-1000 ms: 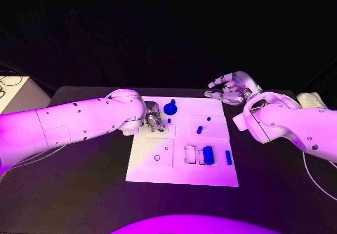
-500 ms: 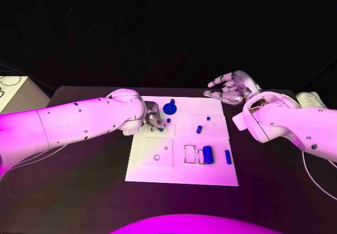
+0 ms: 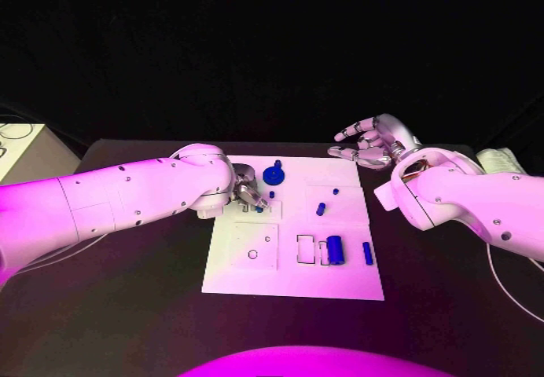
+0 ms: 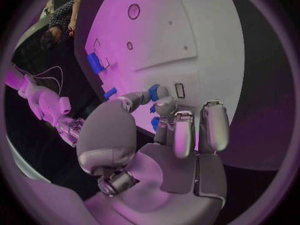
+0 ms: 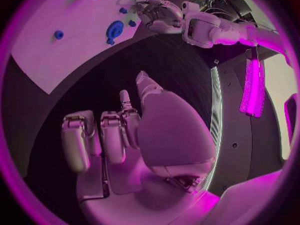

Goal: Assemble the parts on the task board

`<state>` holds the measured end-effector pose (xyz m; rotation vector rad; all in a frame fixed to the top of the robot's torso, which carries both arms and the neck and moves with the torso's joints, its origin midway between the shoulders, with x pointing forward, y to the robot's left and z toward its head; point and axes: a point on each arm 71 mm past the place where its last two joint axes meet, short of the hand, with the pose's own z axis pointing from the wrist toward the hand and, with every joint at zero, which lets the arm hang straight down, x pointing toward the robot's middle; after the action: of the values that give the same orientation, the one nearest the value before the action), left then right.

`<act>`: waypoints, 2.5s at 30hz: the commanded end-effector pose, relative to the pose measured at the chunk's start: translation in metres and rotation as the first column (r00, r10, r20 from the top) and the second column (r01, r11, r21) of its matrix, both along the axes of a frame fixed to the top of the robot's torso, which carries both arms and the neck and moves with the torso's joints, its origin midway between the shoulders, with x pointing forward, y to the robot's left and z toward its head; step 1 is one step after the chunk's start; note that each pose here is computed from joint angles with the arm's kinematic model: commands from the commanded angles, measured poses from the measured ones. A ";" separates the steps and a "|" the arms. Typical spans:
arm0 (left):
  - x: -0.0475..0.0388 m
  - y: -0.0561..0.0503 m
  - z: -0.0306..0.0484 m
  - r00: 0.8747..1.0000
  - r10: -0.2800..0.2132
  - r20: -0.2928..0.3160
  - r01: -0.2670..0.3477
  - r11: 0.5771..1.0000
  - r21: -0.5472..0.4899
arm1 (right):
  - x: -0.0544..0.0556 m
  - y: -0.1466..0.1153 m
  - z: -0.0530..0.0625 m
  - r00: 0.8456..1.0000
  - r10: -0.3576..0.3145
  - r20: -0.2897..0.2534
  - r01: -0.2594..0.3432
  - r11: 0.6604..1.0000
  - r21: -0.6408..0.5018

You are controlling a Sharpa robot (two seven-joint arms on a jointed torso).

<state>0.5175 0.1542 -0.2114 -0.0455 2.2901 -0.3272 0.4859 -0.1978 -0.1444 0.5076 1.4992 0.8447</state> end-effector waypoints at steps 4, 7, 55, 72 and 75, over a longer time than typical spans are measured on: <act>-0.0026 -0.001 -0.0021 1.000 -0.009 -0.012 0.009 1.000 -0.004 | 0.000 0.001 0.000 1.000 0.015 0.000 -0.015 1.000 -0.004; -0.0028 -0.001 -0.0018 1.000 -0.005 -0.006 0.005 1.000 -0.008 | 0.000 0.001 0.000 1.000 0.016 0.000 -0.016 1.000 -0.004; 0.0513 0.064 0.0691 0.976 0.200 0.083 -0.188 0.972 -0.139 | 0.003 -0.002 -0.003 1.000 0.011 -0.006 -0.011 1.000 -0.007; 0.0738 0.060 0.0563 0.979 0.203 0.023 -0.201 0.978 -0.052 | 0.003 0.002 -0.003 1.000 0.020 -0.006 -0.020 1.000 -0.006; 0.0754 0.060 0.0519 0.979 0.203 0.010 -0.203 0.978 -0.039 | 0.003 0.003 -0.003 1.000 0.021 -0.005 -0.021 1.000 -0.006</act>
<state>0.5939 0.2168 -0.1570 -0.3280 2.1949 -0.2494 0.4893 -0.1970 -0.1474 0.5112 1.5083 0.8427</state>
